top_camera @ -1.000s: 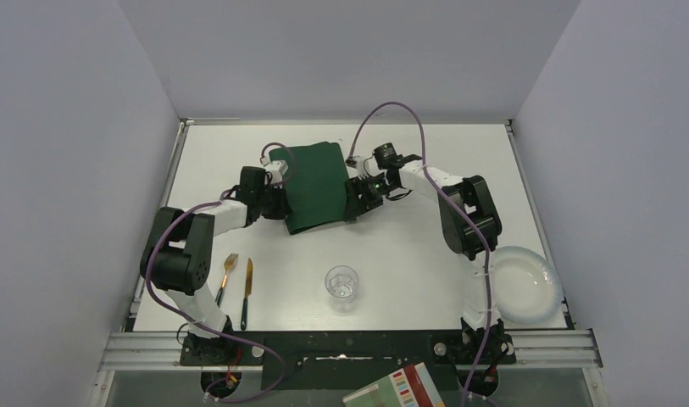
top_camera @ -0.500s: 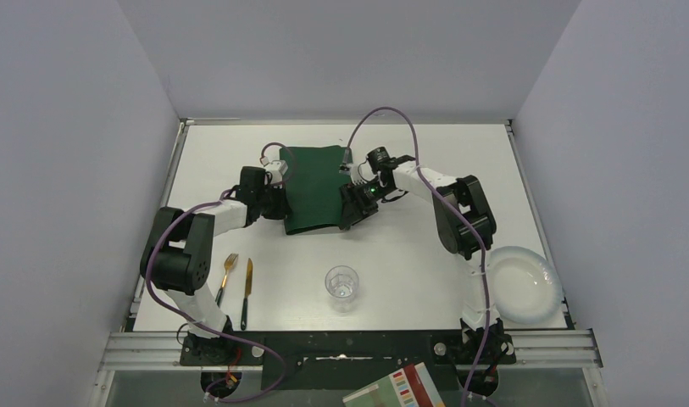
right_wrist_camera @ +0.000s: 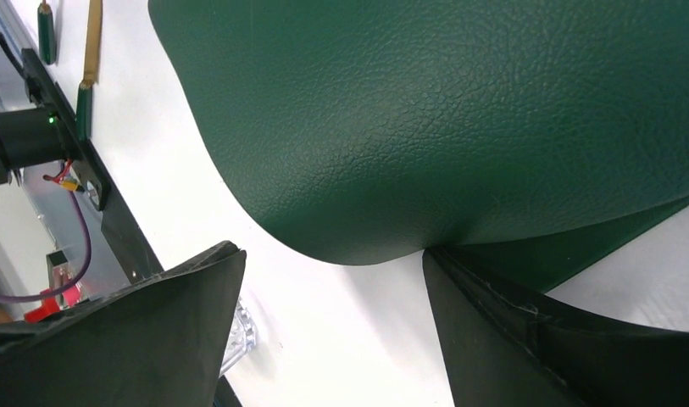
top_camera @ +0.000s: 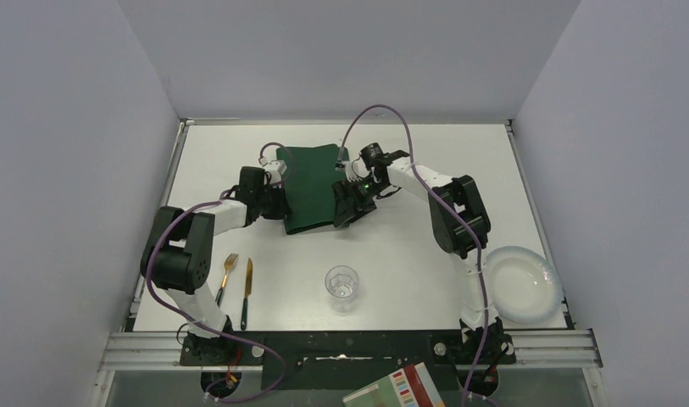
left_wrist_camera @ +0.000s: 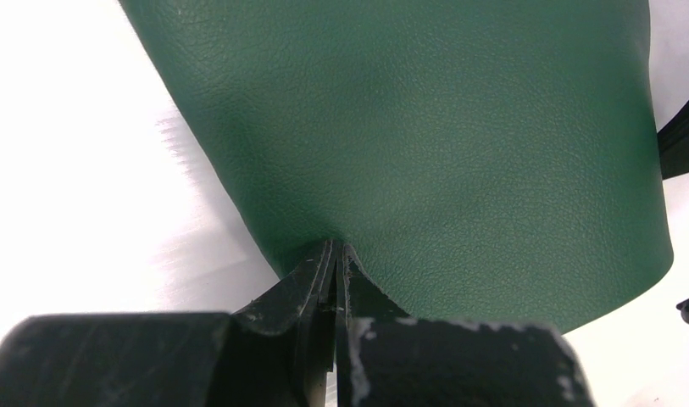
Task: Set the dinner table for one person
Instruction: Flatten out the napkin at the center of the board.
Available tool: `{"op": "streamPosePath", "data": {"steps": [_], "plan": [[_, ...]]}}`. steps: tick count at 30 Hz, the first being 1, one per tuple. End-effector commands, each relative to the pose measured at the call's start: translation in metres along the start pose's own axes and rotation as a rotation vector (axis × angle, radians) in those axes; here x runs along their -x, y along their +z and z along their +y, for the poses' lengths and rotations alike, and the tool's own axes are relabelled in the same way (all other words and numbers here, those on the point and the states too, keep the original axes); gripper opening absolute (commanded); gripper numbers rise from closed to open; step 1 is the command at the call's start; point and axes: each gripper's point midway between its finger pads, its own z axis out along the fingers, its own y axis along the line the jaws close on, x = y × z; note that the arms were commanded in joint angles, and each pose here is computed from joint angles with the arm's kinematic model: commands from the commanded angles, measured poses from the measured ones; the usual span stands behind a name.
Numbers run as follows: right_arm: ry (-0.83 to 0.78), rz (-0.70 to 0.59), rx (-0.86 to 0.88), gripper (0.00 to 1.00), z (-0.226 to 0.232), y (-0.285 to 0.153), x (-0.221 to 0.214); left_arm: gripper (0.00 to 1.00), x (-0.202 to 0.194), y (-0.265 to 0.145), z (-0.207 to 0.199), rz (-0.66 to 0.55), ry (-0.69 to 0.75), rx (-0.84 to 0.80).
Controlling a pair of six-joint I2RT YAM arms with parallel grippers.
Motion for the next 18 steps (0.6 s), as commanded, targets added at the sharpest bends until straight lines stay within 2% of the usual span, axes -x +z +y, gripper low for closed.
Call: {"op": "streamPosePath", "data": {"steps": [1, 4, 8, 12, 18], "plan": [[-0.058, 0.013, -0.196, 0.82, -0.056, 0.030, 0.006, 0.00, -0.008, 0.004, -0.009, 0.037, -0.014, -0.048], [-0.076, 0.004, -0.217, 0.80, -0.055, 0.029, 0.013, 0.00, -0.007, 0.003, -0.010, 0.036, -0.013, -0.049], [-0.102, -0.005, -0.341, 0.75, -0.066, 0.021, 0.017, 0.00, -0.007, 0.003, -0.010, 0.034, -0.013, -0.052], [-0.124, -0.094, -0.456, 0.75, -0.067, 0.003, 0.031, 0.00, -0.006, 0.003, -0.011, 0.033, -0.016, -0.057], [-0.161, -0.140, -0.457, 0.75, -0.053, 0.000, 0.047, 0.00, -0.007, 0.005, -0.012, 0.037, -0.020, -0.062]]}}
